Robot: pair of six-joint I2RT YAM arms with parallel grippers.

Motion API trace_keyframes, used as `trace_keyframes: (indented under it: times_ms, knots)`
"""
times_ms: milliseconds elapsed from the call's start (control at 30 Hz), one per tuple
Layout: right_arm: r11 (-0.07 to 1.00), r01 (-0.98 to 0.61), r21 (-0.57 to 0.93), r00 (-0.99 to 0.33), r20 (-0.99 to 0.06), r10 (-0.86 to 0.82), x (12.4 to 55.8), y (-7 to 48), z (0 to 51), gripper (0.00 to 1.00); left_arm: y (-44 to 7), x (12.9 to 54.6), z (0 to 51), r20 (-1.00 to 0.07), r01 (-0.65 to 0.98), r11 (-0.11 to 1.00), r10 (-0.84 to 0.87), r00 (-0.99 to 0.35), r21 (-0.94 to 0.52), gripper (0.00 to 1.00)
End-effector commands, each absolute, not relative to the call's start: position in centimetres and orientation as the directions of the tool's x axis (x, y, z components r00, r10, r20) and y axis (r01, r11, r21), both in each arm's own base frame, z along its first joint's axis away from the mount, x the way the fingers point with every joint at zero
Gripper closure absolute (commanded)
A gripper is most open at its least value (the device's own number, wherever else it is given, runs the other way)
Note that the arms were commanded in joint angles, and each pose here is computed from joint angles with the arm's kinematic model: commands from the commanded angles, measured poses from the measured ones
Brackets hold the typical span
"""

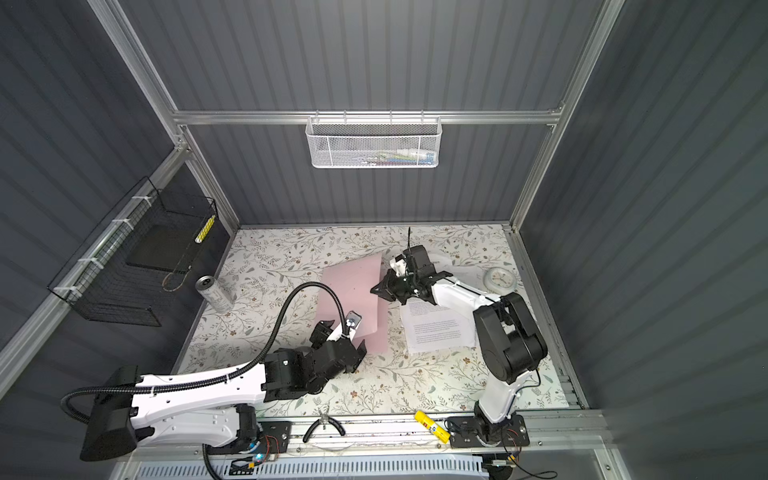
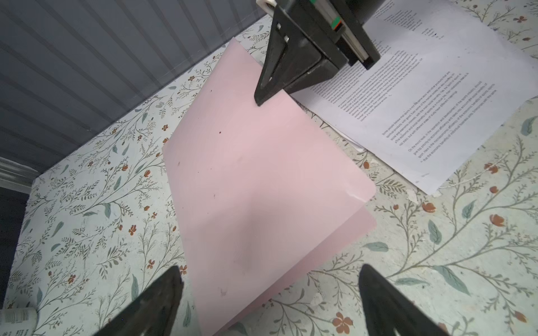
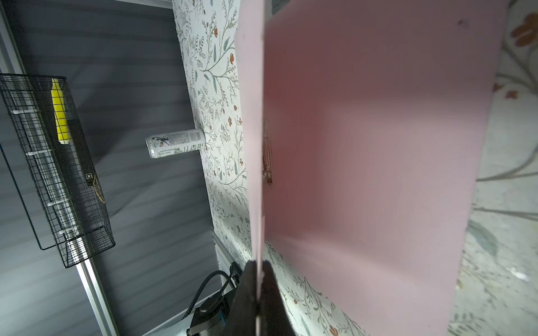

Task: Put the files into the folder
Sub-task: 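Lift pink folder cover with right gripper while left gripper holds folder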

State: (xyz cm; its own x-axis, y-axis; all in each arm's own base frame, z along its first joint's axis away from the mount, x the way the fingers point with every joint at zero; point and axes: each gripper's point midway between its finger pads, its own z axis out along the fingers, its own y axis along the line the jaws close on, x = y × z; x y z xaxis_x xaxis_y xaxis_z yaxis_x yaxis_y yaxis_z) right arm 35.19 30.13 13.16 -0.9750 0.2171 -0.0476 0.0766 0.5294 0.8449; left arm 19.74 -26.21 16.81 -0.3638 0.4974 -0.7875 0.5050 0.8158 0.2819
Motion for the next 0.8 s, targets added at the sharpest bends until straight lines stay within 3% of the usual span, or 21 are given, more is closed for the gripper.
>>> trace_keyframes:
  times_ms: [0, 533, 667, 767]
  knots:
    - [0.533, 0.082, 0.842, -0.969, -0.058, 0.241, 35.4, 30.3, 14.6, 1.00, -27.2, 19.6, 17.2, -0.793, 0.518, 0.815, 0.486, -0.367, 0.259, 0.06]
    - [0.519, 0.051, 0.853, -0.973, -0.076, 0.220, 34.7, 32.0, 17.1, 1.00, -29.1, 20.6, 15.2, -0.751, 0.526, 0.781, 0.560, -0.350, 0.337, 0.10]
    - [0.533, 0.045, 0.845, -0.973, -0.083, 0.214, 34.7, 32.0, 17.5, 1.00, -29.5, 21.5, 14.4, -0.745, 0.521, 0.790, 0.551, -0.375, 0.322, 0.24]
    - [0.538, 0.037, 0.842, -0.973, -0.093, 0.213, 34.7, 31.9, 17.6, 1.00, -29.2, 22.3, 14.2, -0.739, 0.511, 0.795, 0.552, -0.386, 0.327, 0.44]
